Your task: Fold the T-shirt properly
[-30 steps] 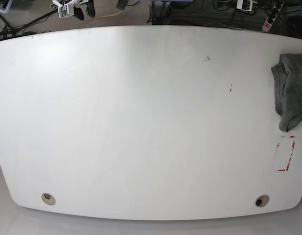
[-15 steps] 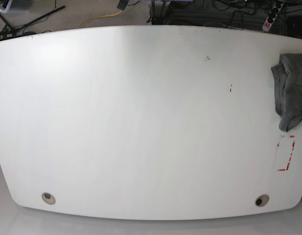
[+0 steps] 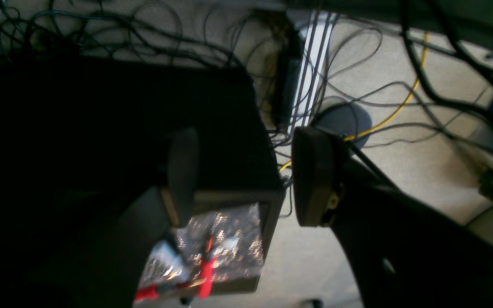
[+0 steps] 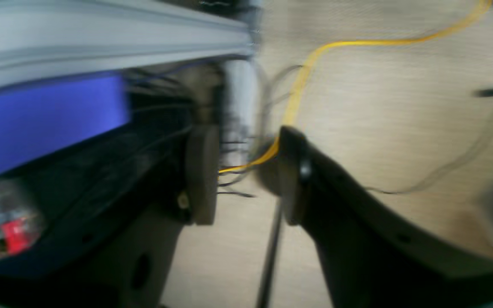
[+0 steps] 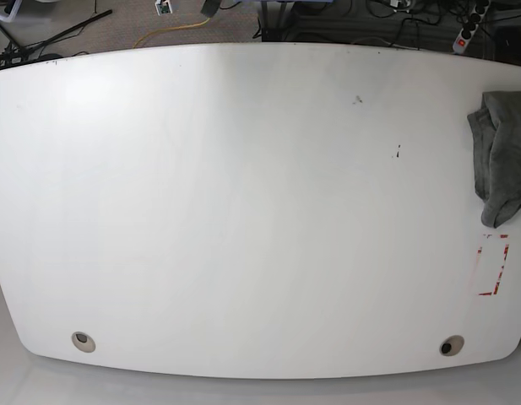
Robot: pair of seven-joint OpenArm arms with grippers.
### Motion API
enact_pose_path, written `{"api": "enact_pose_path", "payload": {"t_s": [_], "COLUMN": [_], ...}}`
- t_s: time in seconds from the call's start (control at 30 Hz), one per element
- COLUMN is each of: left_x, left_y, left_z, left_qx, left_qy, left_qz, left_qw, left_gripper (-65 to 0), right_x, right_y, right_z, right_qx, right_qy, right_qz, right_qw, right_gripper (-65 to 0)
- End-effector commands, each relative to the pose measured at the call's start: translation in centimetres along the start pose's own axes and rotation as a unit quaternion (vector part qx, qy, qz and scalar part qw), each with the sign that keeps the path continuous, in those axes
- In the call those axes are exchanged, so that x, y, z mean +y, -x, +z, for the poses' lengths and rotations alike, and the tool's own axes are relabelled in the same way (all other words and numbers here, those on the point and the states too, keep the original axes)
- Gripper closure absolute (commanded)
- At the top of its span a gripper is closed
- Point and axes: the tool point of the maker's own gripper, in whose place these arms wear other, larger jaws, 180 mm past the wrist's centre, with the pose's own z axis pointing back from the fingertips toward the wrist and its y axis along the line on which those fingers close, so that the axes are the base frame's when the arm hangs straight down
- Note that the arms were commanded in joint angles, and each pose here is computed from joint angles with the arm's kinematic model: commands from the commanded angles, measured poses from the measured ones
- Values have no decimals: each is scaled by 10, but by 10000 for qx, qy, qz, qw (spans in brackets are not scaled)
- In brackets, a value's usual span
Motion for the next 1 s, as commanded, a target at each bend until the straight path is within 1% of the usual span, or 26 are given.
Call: {"api": "enact_pose_path", "payload": {"t_s": [0.0, 0.1, 0.17, 0.3, 0.37, 0.43, 0.5, 0.57, 0.7, 0.97], "left_x": [-2, 0, 3, -6, -4, 0, -5, -6, -8, -10], "left_y": [9, 0, 1, -18, -20, -21, -43, -55, -45, -51], "left_z": [-5, -16, -22, -36, -38, -39, -44, -47, -48, -50], "left_qx": [164, 291, 438, 534, 578, 554, 368, 301, 462, 480], "left_qy": [1, -33, -163, -175, -276, -433, -563, -638, -666, -654], "left_qz": [40, 11, 34, -75, -131, -151, -136, -118, -168, -163], "left_qw": [9999, 9996, 9989, 9984, 9979, 9974, 9976, 9974, 9966, 9966], "left_gripper": [-322, -322, -322, -321, -321, -321, -321, -321, -321, -322], "right_x": [-2, -13, -20, -27, -29, -30, -31, -32, -35, -35], "right_y": [4, -6, -8, -17, -20, -22, -26, -26, -21, -25], "right_z": [-3, -13, -19, -28, -32, -33, -35, -37, -38, -40], "right_qx": [90, 126, 194, 280, 300, 313, 323, 349, 458, 445], "right_qy": [63, 299, 436, 514, 528, 537, 552, 557, 662, 663], "right_qz": [72, 93, 31, -56, -94, -126, -145, -165, -211, -208], "right_qw": [9999, 9994, 9989, 9983, 9981, 9980, 9978, 9977, 9965, 9966], "right_gripper": [-216, -217, -219, -219, -220, -220, -222, -222, -224, -224]}}
